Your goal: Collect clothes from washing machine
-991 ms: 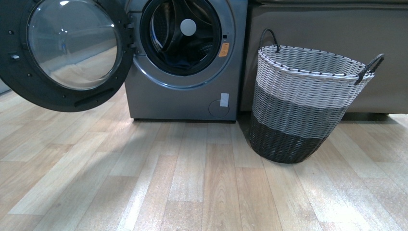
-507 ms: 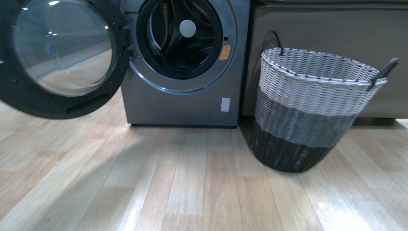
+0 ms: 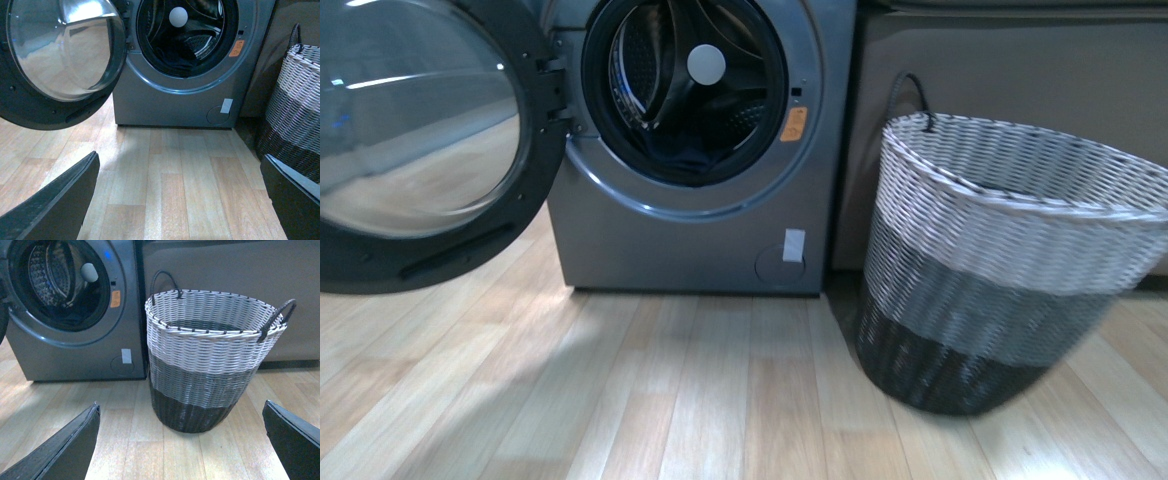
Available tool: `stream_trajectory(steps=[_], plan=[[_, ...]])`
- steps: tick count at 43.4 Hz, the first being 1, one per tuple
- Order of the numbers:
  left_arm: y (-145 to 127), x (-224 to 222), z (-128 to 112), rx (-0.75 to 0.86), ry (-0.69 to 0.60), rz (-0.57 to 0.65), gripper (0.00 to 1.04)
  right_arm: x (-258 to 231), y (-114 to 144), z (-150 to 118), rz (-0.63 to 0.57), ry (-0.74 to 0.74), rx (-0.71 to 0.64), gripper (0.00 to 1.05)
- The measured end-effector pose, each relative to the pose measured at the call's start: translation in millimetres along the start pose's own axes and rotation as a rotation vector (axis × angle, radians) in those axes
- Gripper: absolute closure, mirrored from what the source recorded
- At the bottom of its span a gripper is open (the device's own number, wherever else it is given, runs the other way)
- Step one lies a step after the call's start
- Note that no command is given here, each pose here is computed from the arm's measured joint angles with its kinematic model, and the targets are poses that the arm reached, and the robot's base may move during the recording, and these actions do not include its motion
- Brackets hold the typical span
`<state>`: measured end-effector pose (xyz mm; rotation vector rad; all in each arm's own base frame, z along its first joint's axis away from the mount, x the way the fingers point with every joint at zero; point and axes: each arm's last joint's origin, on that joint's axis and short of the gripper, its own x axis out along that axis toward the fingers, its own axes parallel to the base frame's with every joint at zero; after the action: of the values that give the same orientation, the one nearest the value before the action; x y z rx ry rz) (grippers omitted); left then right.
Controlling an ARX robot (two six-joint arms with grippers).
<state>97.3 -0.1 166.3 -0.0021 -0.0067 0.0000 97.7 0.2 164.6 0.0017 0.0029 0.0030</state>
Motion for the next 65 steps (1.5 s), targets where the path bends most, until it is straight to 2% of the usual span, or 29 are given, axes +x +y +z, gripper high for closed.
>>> stream_trajectory(steps=[65], plan=[[0.0, 0.0, 0.2, 0.000, -0.001, -0.002, 0.06, 0.0, -0.1, 0.0, -0.002, 0.000, 0.000, 0.08]])
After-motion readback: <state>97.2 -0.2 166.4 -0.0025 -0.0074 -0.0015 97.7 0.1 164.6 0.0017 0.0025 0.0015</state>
